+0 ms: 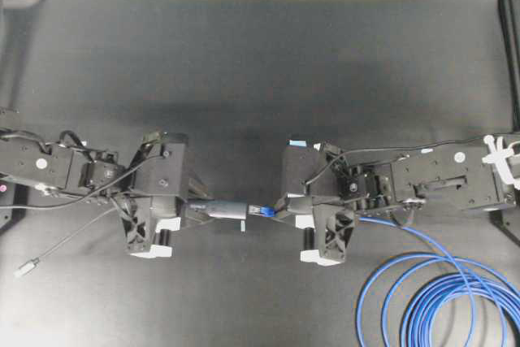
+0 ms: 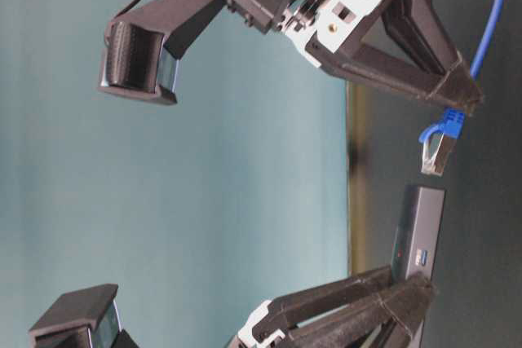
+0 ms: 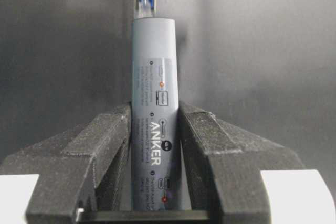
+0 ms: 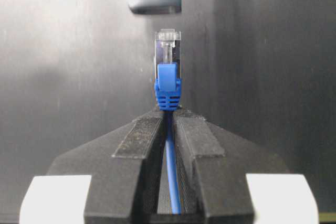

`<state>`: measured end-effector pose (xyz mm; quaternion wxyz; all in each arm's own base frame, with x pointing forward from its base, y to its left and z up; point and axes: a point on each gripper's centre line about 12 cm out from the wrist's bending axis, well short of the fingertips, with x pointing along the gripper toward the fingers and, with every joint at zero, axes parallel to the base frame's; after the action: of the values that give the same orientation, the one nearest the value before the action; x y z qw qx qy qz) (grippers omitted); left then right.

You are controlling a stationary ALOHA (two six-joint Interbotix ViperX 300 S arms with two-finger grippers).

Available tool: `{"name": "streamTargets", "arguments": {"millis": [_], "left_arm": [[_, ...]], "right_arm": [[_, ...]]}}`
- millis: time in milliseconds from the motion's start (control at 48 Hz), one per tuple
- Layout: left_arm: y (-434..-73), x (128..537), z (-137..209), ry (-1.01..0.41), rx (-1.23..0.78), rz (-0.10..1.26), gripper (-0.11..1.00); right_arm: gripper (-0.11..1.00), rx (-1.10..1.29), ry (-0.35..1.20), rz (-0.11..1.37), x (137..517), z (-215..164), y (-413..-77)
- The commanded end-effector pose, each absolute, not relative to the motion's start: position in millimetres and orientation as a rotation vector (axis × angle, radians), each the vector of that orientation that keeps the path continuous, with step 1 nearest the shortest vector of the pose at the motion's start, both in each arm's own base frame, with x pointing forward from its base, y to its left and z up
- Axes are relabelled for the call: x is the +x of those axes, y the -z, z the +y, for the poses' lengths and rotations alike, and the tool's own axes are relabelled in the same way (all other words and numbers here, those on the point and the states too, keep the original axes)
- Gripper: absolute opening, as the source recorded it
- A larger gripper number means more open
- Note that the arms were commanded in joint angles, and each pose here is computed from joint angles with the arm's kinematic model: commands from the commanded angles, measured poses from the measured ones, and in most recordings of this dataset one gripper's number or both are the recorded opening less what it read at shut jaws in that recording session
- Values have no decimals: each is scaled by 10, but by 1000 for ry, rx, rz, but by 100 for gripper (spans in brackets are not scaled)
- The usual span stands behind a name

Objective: Insert the LAN cable into the hub.
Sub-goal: 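Push the blue plug leftward into the hub's port with the right gripper, then hold hub and plug together, pressing the plug fully into the port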

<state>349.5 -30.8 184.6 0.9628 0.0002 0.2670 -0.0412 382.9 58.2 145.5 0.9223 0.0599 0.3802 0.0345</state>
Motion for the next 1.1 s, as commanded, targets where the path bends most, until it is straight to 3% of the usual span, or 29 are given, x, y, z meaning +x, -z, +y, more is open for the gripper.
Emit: {"name": "streamTargets", "arguments": {"millis": [0, 666, 1082], "left_arm": [[-1933, 3547, -307, 84, 3, 513, 28], [-1935, 3619, -274, 75, 5, 511, 28], [-1876, 3674, -295, 85, 44, 599, 28]], "right_arm": [[4, 116, -78, 750, 3895, 592, -1544], [4, 96, -81, 818, 3954, 621, -1519], [4, 100, -78, 817, 3968, 617, -1521]]}}
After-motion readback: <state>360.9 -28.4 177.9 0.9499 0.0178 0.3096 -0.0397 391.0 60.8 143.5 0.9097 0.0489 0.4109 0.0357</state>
